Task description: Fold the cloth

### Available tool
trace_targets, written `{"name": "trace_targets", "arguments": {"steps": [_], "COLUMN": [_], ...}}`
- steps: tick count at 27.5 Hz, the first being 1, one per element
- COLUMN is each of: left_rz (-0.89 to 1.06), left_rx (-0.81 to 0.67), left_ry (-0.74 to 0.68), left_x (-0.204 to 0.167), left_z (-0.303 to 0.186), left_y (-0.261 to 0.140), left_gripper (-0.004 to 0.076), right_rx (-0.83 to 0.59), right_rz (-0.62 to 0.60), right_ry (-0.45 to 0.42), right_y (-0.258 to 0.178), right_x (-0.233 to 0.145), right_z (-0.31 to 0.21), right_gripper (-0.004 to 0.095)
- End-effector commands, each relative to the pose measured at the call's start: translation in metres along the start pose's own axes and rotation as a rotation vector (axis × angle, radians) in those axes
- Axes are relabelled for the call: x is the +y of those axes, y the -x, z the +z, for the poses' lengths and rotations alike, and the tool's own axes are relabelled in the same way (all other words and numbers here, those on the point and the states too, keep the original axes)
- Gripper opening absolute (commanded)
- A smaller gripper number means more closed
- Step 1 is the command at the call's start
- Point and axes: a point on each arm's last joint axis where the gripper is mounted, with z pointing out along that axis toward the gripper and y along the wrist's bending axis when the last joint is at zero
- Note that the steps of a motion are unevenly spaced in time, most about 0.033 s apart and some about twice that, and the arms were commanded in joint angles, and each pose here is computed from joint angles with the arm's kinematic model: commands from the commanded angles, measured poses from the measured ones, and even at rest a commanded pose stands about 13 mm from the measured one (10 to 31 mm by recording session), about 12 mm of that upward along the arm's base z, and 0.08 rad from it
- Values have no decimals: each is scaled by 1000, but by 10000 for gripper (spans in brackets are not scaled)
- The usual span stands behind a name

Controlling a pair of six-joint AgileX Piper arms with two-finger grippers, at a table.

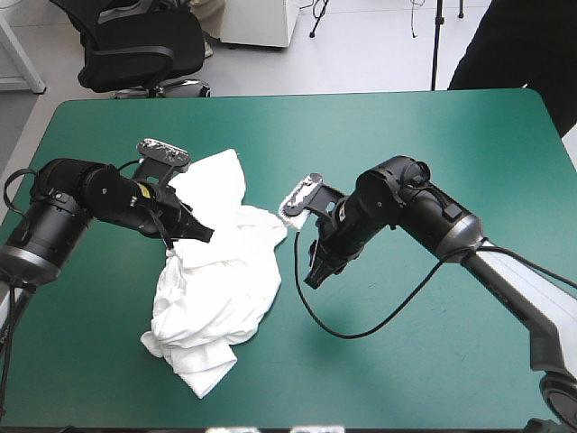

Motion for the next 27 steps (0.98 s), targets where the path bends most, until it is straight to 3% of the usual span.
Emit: {"name": "trace_targets", "arguments": {"steps": [1,13,18,23,27], "left_rz": [1,1,2,4,4], "left_rx": [-75,-67,-55,-46,-46], "left_ry": [2,0,1,-1,-1], "left_x": [-3,-3,-3,-3,-3], "left_z": [-14,-14,-14,-14,-14], "left_y": [5,4,3,2,2], "left_gripper": [178,178,178,178,178], "right_rx": [-84,-107,-158,-245,-244], "right_rz": [-13,13,88,288,526], "right_ry": [-11,47,-97,-232,-389], "right_y": [4,7,9,-11,-67], "right_x": [4,9,-24,-85,-149], "right_z": [-21,-25,-56,-104,-136], "right_gripper": [391,391,391,391,391]}}
